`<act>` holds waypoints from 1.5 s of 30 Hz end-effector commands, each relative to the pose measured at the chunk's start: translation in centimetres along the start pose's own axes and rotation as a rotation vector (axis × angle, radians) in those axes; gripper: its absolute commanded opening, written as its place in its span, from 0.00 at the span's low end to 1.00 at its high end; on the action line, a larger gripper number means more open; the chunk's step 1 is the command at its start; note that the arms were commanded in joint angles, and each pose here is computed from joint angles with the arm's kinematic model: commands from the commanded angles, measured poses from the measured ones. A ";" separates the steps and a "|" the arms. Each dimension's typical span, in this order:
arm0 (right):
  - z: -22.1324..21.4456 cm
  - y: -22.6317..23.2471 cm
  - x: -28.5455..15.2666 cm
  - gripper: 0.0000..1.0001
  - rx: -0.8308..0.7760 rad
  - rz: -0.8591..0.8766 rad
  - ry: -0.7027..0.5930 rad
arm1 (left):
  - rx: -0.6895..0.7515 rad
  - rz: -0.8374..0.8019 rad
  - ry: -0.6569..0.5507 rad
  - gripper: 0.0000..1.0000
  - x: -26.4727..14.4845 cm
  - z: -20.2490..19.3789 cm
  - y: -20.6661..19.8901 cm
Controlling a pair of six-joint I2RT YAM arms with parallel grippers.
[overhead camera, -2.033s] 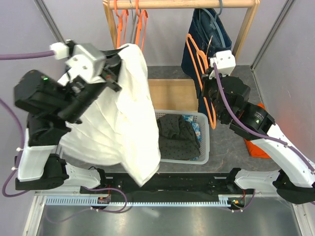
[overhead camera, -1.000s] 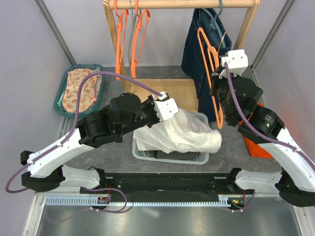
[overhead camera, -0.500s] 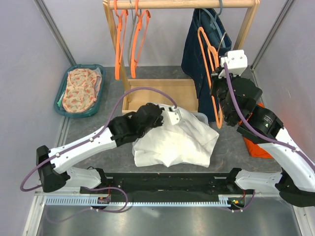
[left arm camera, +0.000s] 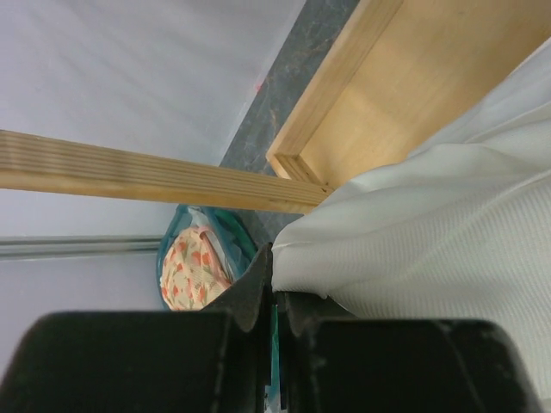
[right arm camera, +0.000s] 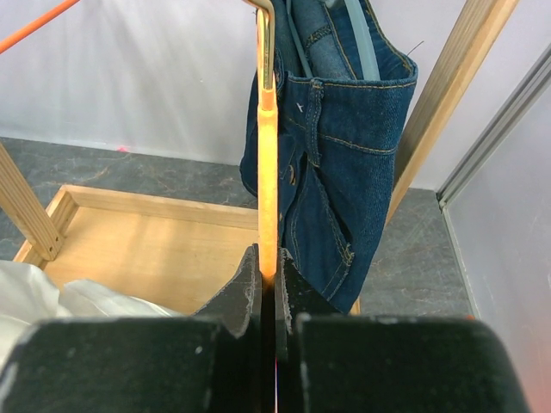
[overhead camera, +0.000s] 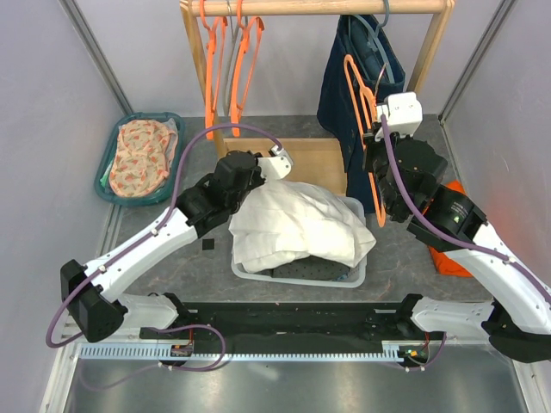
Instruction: Remove the skirt from the hanger
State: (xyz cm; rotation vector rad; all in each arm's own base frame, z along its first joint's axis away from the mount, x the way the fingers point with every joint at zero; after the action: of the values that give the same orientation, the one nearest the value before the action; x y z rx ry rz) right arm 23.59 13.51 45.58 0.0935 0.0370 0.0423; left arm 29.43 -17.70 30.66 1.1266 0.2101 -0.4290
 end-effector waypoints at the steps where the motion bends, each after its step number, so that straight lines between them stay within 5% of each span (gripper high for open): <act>1: 1.3 -0.5 -0.2 0.00 0.039 -0.022 -0.050 | -0.030 0.120 -0.001 0.02 -0.3 -0.5 3.0; 6: 1.0 -0.4 -0.2 0.00 0.042 -0.021 -0.042 | -0.157 0.090 0.156 0.02 0.7 -5.7 2.8; 10: 0.9 -0.5 -0.2 0.00 0.041 -0.019 -0.042 | -0.222 0.067 0.129 0.02 -0.4 -6.7 2.3; 21: 1.1 -0.4 -0.3 0.00 0.068 -0.011 -0.042 | -0.082 -0.099 -0.198 0.02 -3.5 6.3 -4.1; 29: 1.7 -0.6 -0.6 0.00 0.072 -0.012 -0.048 | -0.072 -0.175 -0.127 0.02 0.6 8.3 -9.1; 35: 1.8 0.6 0.4 0.00 0.055 -0.009 -0.039 | -0.127 -0.478 -0.031 0.02 -0.7 5.4 -15.4; 45: 2.7 3.4 2.9 0.00 0.046 -0.007 -0.030 | 0.036 -0.578 0.165 0.02 0.7 -1.7 -22.6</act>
State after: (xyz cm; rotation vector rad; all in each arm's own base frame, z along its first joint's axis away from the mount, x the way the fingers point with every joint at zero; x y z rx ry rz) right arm 25.96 16.37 45.79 0.0820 0.0613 0.0383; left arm 21.21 -25.42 15.16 1.0886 0.5734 -0.8434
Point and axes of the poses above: each gripper's point midway between its finger pads, its own x axis out along the fingers, its own y axis along the line the jaws close on, z = x × y, the point moved 5 cm from there along -x, back along the fingers, and after that the axes turned 10 degrees about x, right-handed, at the moved point
